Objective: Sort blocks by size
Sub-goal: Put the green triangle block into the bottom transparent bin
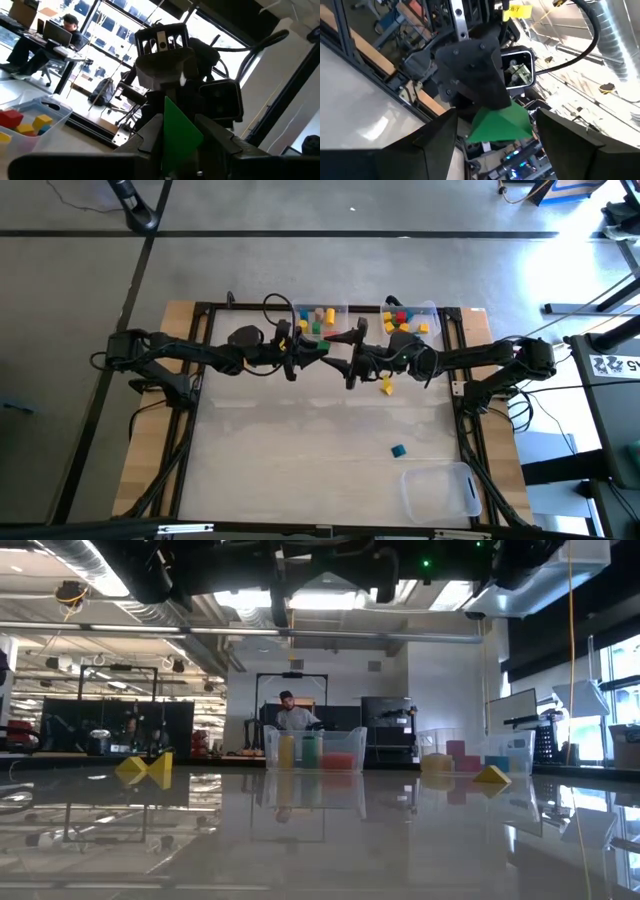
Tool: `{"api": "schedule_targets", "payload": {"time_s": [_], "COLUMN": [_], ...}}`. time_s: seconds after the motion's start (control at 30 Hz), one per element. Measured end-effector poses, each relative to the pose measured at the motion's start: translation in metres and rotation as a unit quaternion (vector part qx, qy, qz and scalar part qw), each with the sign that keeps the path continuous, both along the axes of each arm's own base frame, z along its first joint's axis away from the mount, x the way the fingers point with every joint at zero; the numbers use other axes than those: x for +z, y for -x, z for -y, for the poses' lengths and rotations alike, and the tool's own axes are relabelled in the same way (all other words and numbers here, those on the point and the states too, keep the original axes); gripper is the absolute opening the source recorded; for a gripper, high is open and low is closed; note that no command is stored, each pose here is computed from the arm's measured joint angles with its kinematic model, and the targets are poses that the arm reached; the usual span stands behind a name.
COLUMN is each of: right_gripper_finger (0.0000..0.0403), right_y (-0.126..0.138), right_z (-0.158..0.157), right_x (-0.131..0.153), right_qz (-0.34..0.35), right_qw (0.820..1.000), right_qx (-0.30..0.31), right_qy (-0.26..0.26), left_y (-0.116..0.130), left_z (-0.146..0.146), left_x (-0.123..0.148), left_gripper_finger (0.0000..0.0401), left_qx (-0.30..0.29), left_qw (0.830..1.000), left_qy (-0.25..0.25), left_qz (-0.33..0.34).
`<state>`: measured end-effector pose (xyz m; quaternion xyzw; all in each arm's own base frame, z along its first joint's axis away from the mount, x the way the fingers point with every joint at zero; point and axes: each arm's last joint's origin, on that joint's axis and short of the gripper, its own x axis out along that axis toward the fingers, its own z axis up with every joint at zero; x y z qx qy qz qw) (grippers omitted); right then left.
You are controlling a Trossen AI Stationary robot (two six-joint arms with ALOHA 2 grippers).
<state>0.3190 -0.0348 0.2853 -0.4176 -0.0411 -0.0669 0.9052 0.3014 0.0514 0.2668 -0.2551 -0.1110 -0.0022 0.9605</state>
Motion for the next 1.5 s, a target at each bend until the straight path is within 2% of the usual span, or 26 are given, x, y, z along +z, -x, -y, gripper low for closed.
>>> {"api": "schedule_targets", "payload": {"time_s": [0.23,0.43,0.67,0.8,1.1,1.23,1.5], "right_gripper_finger": [0.0269,0.0269,0.0269,0.0269,0.0267,0.0237,0.0124], "right_y": [0.0001,0.0,-0.0036,-0.0043,-0.0047,-0.0047,-0.0047], "right_z": [-0.0003,-0.0004,-0.0018,-0.0017,-0.0017,-0.0017,-0.0006], "right_x": [0.0006,0.0015,0.0097,0.0087,0.0051,0.0051,0.0053], "right_qz": [0.005,0.016,0.006,-0.004,-0.022,-0.023,-0.019], "right_qw": [0.999,0.988,0.971,0.966,0.964,0.965,0.97], "right_qx": [0.012,0.032,0.069,0.068,0.063,0.065,0.049], "right_qy": [-0.032,-0.152,-0.228,-0.249,-0.257,-0.252,-0.236], "left_y": [0.0,-0.0002,-0.0002,-0.0002,-0.0002,-0.0003,-0.0001], "left_z": [0.0,0.0011,0.0012,0.0012,0.0012,0.0012,0.0013], "left_x": [0.0,0.0,-0.0003,-0.0002,-0.0004,-0.0007,-0.0004], "left_gripper_finger": [0.0088,0.0088,0.0088,0.0088,0.0088,0.0088,0.0099], "left_qx": [0.001,0.003,0.007,0.008,0.008,0.007,0.006], "left_qw": [1.0,1.0,0.999,0.999,0.999,0.999,0.999], "left_qy": [-0.001,-0.02,-0.042,-0.042,-0.045,-0.044,-0.041], "left_qz": [0.0,-0.001,-0.003,-0.003,-0.004,-0.006,-0.005]}}
